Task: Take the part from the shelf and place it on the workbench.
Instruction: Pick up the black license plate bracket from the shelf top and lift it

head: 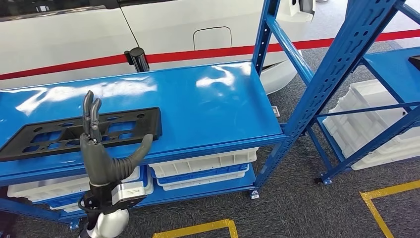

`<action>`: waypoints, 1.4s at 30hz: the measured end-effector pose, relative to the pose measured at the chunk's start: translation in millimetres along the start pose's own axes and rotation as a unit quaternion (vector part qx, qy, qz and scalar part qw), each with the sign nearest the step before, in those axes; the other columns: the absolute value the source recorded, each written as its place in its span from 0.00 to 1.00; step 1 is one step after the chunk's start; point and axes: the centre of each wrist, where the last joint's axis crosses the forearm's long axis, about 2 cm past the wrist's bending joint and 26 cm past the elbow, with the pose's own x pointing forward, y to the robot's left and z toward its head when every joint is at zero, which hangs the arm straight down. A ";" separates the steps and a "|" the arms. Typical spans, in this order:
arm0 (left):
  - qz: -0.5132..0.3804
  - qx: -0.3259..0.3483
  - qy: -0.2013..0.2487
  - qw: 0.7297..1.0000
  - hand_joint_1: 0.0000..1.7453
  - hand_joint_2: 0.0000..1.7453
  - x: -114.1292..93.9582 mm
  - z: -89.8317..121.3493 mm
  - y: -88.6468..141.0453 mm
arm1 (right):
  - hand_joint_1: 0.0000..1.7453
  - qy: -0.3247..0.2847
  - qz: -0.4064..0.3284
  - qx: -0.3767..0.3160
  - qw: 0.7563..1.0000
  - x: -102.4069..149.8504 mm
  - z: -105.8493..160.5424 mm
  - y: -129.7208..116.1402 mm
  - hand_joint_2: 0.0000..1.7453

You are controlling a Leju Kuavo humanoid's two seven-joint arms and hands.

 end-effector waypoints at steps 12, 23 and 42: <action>-0.148 -0.055 0.125 0.980 0.00 1.00 -22.0 41.4 26.3 | 0.00 0.008 -0.013 0.005 1.000 -8.1 1.5 -6.3 1.00; -0.162 -0.087 0.152 0.971 0.00 1.00 -27.3 57.1 28.7 | 0.00 0.009 -0.022 0.000 1.000 -11.1 2.1 -9.7 1.00; -0.073 -0.149 0.191 0.968 0.00 1.00 -19.9 65.5 14.1 | 0.00 0.009 -0.030 -0.003 1.000 -12.9 2.4 -12.6 1.00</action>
